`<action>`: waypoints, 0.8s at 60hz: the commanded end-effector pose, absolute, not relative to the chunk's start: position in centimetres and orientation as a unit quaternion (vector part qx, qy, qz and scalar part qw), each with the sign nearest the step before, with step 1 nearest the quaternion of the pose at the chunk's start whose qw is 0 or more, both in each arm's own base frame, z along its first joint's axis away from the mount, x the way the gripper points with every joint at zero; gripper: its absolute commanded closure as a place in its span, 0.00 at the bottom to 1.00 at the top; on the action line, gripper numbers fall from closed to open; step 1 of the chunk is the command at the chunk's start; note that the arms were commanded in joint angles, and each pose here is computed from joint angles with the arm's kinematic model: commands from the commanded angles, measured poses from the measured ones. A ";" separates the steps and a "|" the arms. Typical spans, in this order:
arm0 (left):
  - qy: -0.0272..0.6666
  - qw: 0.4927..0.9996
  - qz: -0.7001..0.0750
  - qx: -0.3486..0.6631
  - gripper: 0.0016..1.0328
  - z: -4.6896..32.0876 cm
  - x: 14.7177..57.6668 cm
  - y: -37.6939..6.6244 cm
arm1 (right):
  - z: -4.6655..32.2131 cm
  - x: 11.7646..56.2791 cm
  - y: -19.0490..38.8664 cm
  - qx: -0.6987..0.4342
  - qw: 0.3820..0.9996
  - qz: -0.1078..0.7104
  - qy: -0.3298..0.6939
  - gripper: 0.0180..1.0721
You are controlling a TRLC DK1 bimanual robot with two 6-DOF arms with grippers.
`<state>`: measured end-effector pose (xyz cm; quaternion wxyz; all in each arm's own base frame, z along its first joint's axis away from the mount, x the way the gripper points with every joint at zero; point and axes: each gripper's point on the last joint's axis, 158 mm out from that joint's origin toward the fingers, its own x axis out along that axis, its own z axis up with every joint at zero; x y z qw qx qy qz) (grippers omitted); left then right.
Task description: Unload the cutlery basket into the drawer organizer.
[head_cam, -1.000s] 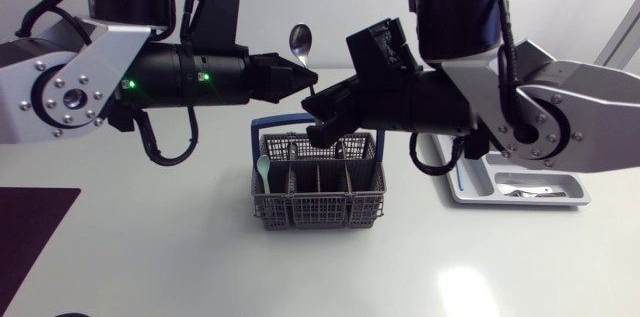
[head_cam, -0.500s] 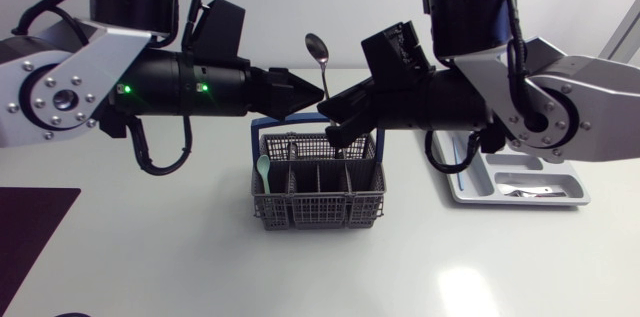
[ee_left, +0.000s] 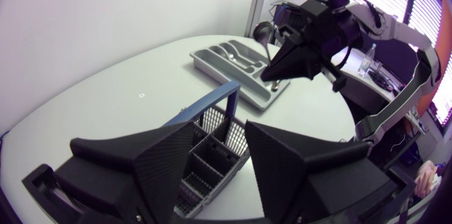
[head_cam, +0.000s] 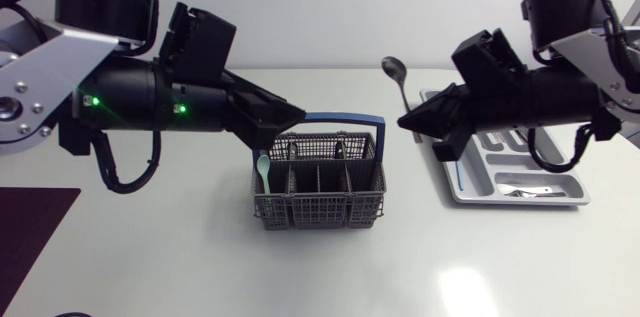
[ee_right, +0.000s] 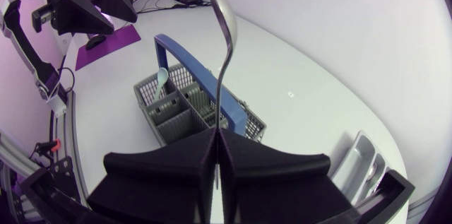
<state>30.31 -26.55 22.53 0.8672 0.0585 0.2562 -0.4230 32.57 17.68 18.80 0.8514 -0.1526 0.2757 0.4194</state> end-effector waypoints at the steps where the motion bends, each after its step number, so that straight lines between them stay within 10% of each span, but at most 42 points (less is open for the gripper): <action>1: 0.261 0.865 -0.419 0.087 0.48 21.3 29.9 -25.9 | 20.3 33.0 15.0 -0.202 0.852 0.416 0.247 0.95; 48: 0.303 0.867 -0.368 0.147 0.48 18.6 29.5 -22.4 | 6.1 31.1 -9.8 -0.399 0.687 0.452 0.405 0.95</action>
